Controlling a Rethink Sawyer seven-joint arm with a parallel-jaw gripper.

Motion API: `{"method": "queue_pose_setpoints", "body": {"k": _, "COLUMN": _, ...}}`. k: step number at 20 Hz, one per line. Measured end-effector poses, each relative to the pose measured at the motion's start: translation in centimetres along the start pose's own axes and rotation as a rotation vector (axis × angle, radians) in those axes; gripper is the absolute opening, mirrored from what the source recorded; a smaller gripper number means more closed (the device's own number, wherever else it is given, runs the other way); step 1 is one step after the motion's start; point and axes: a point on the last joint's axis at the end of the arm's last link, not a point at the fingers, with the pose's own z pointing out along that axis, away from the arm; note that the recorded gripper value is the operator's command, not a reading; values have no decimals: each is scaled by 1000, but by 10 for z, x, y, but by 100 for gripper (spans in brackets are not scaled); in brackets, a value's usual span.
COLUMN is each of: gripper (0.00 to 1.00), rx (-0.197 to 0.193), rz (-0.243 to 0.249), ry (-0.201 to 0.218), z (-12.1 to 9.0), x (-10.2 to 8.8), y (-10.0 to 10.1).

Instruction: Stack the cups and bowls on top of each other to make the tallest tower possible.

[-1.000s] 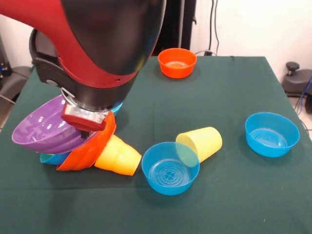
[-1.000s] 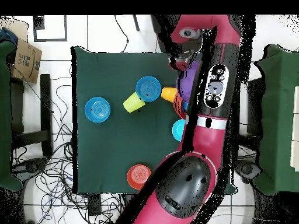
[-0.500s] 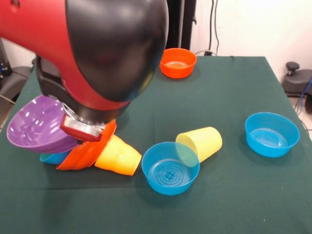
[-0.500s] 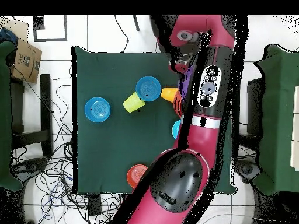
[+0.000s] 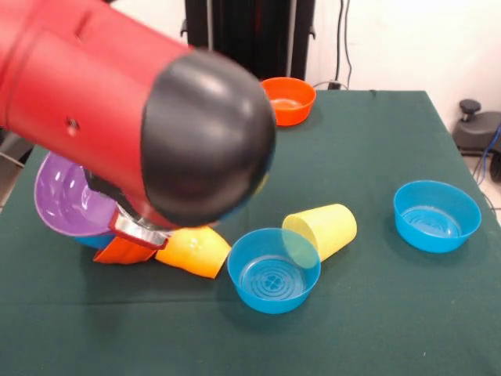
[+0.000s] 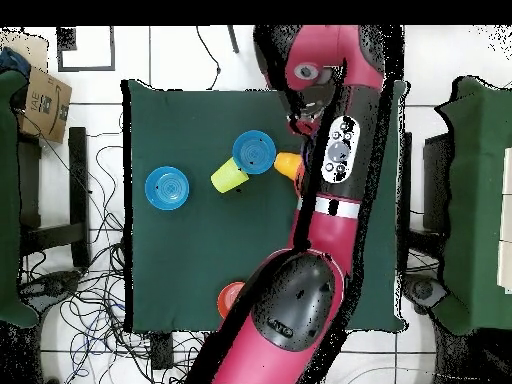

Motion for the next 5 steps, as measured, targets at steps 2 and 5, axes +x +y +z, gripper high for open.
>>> {"method": "queue_pose_setpoints", "body": {"k": 2, "gripper": 100, "rx": -38, "rz": 61, "ry": 62, "z": 7, "x": 3, "y": -4}}
{"method": "queue_pose_setpoints", "body": {"k": 5, "gripper": 100, "rx": -83, "rz": 138, "ry": 134, "z": 14, "x": 7, "y": -9}}
